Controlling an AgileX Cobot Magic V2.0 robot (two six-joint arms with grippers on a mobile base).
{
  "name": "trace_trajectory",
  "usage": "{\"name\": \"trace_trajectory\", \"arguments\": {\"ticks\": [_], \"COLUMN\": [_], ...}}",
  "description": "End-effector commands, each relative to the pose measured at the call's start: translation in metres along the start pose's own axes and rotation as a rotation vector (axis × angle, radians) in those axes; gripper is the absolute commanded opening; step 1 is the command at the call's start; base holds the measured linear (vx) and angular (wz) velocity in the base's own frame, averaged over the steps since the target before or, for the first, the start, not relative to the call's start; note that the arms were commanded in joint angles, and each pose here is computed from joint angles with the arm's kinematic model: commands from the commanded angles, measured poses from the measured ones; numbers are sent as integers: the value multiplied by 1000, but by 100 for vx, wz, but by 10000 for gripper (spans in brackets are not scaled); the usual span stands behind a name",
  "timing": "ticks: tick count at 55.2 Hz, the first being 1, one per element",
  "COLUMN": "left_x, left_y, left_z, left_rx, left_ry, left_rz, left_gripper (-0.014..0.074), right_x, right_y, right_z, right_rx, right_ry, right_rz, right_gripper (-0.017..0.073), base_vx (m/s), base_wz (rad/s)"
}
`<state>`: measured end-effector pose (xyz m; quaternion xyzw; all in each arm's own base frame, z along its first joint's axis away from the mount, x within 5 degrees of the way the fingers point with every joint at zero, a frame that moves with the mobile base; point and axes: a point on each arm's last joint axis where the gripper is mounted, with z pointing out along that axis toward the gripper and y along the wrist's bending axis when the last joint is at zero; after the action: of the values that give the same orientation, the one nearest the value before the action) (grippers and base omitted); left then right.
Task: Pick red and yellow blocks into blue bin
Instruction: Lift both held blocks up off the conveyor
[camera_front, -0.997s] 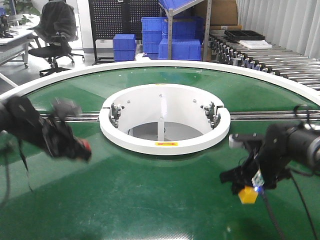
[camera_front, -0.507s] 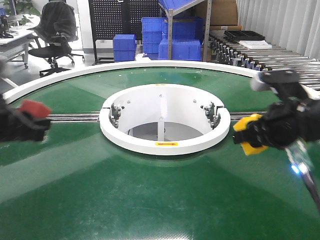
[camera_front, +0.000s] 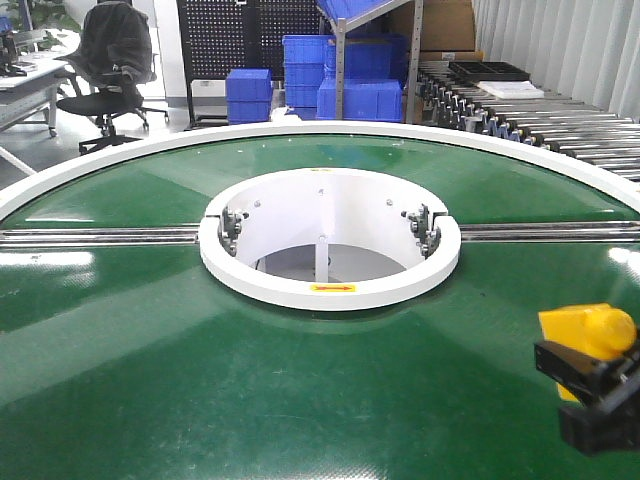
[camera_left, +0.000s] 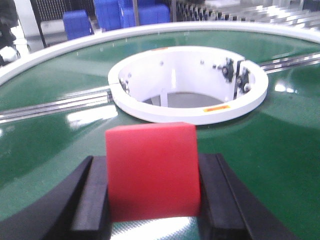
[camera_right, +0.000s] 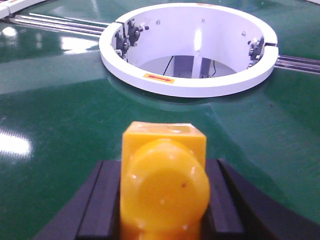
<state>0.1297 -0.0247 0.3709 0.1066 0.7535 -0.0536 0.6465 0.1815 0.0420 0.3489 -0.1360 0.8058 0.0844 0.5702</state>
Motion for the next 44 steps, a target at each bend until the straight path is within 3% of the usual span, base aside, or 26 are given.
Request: {"name": "trace_trajectory", "arguments": {"ticks": [1, 44], "left_x": [-16, -16], "left_y": [2, 2], "left_z": [-6, -6], "left_rx": [-28, -26], "left_ry": [-119, -115], "left_rz": [-23, -23], "left_gripper": [-1, 1], "right_x": [-18, -18], "right_y": [-3, -3], "right_z": [-13, -15], "right_rx": [55, 55], "right_ry": [-155, -160], "right_rz": [-4, -5], "right_gripper": [-10, -10], "base_vx": [0, 0], "base_wz": [0, 0]}}
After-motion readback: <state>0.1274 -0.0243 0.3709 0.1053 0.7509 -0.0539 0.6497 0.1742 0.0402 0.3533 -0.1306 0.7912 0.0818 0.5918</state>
